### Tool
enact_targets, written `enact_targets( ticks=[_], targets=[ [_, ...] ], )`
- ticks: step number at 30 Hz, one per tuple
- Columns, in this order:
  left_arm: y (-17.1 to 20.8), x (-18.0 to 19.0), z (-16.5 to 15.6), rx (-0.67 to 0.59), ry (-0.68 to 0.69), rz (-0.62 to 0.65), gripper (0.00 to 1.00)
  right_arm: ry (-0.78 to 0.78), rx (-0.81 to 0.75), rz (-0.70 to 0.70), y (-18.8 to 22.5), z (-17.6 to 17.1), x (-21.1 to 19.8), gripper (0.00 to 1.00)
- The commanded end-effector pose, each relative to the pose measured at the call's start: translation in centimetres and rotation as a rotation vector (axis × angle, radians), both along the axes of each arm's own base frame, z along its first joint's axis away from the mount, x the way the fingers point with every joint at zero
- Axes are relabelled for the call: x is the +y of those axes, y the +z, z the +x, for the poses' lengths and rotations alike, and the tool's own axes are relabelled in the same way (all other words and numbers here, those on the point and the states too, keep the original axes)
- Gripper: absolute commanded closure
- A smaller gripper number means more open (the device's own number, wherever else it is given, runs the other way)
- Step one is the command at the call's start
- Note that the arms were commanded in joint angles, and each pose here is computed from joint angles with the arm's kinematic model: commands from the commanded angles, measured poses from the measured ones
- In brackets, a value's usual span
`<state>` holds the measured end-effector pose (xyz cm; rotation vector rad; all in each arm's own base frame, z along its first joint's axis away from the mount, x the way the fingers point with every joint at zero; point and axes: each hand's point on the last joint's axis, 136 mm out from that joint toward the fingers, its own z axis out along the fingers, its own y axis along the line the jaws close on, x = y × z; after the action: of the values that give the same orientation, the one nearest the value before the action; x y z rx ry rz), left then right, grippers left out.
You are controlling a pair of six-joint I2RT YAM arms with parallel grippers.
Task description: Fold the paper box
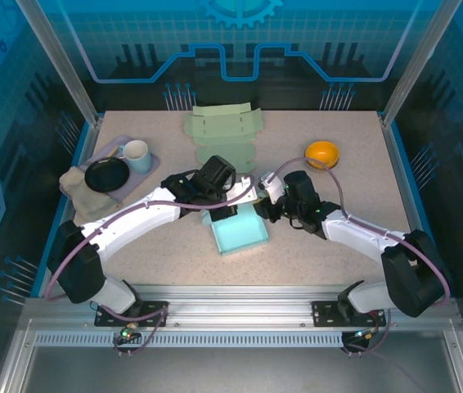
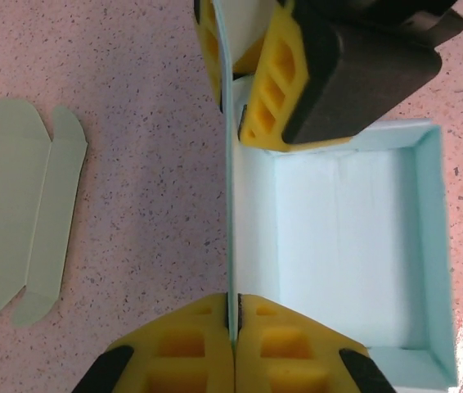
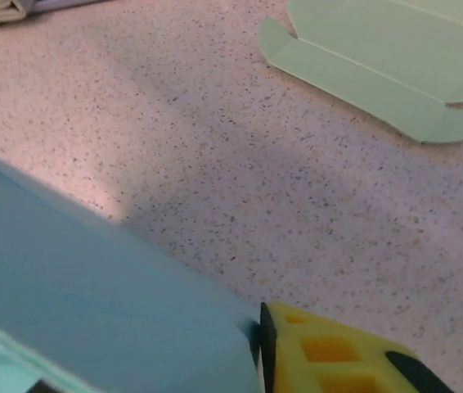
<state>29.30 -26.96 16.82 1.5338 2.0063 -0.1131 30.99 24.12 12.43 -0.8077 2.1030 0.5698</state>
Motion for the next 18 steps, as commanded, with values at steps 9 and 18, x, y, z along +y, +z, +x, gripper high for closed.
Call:
enact_targets(
  ticks=[9,18],
  targets=[
    [5.4,3.4,5.4,0.018,0.521,-0.292,0.61,-0.162,-0.096,-0.037,1.7,1.3,-2.2,1.0],
    [8.2,12.9,6.5,0.275,1.207,-0.835,0.09,-0.142,-0.125,-0.106,2.1,1.4,-2.7,1.0]
  ],
)
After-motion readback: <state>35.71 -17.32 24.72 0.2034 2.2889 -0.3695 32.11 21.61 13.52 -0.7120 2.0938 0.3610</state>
